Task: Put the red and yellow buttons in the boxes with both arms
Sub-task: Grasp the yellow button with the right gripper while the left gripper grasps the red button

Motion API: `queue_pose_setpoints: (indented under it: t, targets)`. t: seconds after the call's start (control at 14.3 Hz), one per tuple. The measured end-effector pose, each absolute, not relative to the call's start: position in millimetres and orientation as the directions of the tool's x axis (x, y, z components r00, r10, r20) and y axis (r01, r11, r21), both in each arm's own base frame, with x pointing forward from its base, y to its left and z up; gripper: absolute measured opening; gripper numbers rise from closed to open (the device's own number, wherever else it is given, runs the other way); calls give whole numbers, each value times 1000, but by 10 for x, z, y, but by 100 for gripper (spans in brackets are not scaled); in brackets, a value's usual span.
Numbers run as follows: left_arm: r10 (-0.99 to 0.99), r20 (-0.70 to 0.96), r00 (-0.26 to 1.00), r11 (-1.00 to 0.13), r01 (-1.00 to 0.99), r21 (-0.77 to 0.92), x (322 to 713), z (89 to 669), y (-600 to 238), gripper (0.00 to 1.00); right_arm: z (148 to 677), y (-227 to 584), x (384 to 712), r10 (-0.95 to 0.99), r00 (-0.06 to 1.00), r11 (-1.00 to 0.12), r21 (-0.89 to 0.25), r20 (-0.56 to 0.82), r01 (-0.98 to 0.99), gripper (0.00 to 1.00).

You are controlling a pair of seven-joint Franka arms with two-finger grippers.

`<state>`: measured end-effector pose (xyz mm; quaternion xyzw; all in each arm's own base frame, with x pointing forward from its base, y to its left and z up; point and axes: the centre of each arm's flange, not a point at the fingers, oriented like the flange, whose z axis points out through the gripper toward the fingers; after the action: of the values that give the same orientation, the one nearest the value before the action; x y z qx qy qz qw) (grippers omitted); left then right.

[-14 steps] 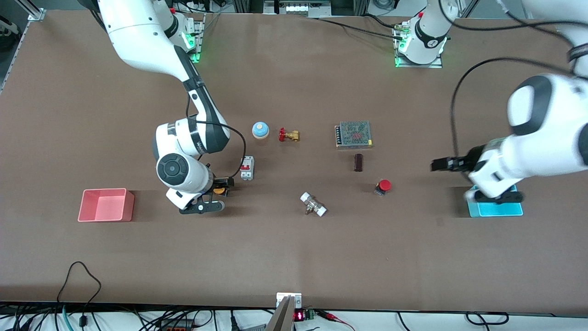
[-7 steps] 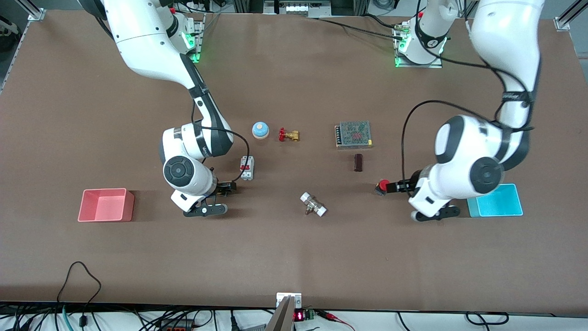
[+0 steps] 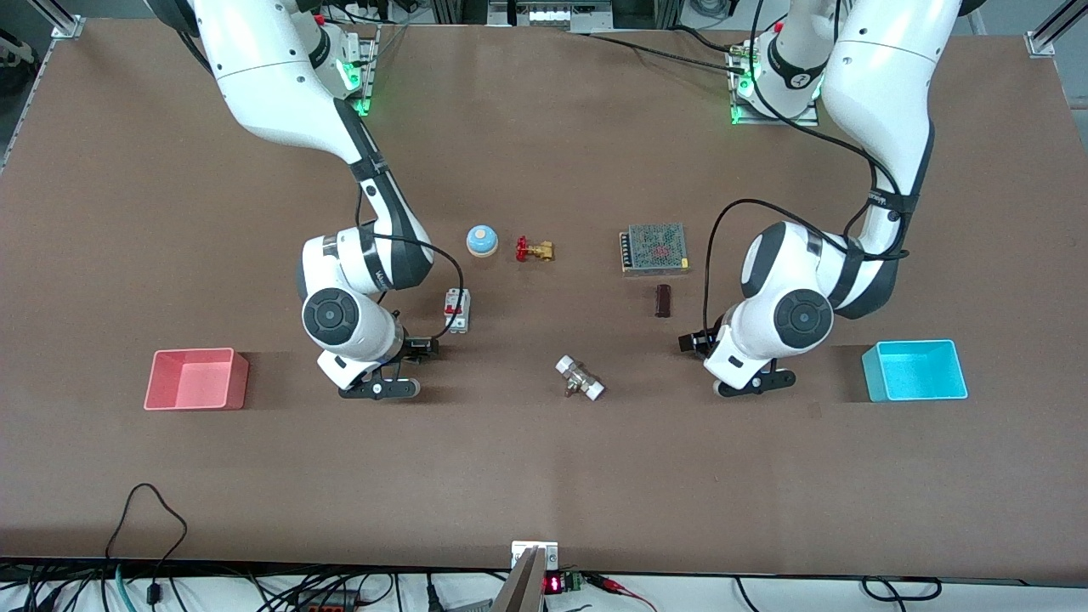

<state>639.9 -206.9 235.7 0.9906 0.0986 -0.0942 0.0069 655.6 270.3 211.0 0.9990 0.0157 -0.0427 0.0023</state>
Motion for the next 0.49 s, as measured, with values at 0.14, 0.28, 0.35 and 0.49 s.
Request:
queue_pose_setpoints:
  t: [0.14,0.28,0.35,0.49]
  targets:
    - [198,-169,966,-980,200,-1,6366,2265,-2064,95,2109,2705,6554,30,996,-1000,4,-86,30,70]
    - [200,-157,967,-979,203,3,6352,2225,-2068,88,2106,2710,6548,30,996,-1000,4,-89,31,60]
    - [200,-154,968,-979,203,4,6354,2226,-2070,78,2105,2711,6545,30,995,-1000,5,-91,31,55]
    - [201,-150,968,-979,204,5,6359,2231,-2070,58,2109,2709,6547,30,995,-1000,5,-91,30,45]
